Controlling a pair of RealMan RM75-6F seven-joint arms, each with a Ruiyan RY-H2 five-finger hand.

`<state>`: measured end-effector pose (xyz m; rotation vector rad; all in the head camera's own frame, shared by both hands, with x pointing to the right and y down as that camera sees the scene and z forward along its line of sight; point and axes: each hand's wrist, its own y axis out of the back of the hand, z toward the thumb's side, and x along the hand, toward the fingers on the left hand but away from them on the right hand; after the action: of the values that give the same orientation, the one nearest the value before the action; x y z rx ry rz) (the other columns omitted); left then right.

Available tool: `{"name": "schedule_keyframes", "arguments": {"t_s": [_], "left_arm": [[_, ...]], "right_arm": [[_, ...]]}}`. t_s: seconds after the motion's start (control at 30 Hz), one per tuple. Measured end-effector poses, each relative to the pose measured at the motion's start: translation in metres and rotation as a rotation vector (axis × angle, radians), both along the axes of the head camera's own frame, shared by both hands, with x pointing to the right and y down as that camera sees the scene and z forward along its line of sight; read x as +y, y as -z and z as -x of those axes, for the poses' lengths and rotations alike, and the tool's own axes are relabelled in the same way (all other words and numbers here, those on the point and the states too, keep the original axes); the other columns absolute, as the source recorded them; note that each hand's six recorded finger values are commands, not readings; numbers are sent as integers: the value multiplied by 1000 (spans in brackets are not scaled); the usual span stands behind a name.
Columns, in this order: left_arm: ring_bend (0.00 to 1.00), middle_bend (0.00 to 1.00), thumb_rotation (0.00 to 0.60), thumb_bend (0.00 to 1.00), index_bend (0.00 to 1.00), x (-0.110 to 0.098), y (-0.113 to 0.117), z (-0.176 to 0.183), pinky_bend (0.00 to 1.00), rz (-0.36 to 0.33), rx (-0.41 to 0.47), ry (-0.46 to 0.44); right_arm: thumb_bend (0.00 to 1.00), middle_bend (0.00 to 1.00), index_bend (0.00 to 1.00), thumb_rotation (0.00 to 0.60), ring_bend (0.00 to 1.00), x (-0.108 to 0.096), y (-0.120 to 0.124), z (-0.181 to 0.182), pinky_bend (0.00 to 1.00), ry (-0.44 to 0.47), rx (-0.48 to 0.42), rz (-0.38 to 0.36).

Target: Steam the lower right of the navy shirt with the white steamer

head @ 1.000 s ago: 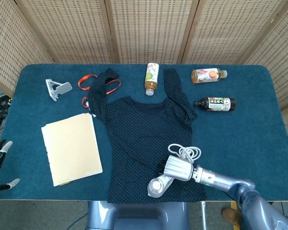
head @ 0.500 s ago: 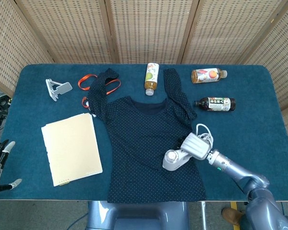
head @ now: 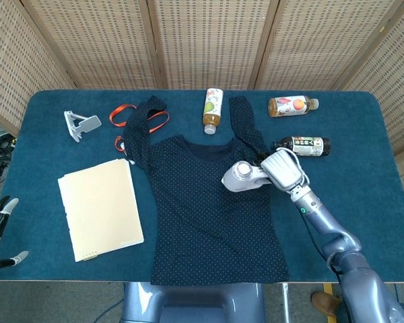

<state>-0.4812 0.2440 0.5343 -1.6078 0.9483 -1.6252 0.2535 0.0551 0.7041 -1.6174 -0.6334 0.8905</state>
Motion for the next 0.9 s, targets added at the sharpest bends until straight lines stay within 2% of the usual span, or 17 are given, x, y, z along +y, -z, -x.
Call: {"name": "schedule_keyframes", "arguments": {"t_s": [0.13,0.3,0.6,0.9], "left_arm": [[0,0,600,0,0,-1,0,2,0,-1,2,7],[0,0,600,0,0,-2,0,5,0,0,2,18],[0,0,600,0,0,-3,1,10,0,-1,5,28],[0,0,600,0,0,-3,1,6,0,-1,10,18]], "right_arm": [[1000,612,746,600,691,-7,-7,16,1000,-11,47,-17],[1000,614,746,600,692,-4,-19,36,1000,-17,96,-17],[1000,614,746,600,692,30,-48,63,1000,37,190,36],[1000,614,746,600,692,60,-54,75,1000,101,158,109]]}}
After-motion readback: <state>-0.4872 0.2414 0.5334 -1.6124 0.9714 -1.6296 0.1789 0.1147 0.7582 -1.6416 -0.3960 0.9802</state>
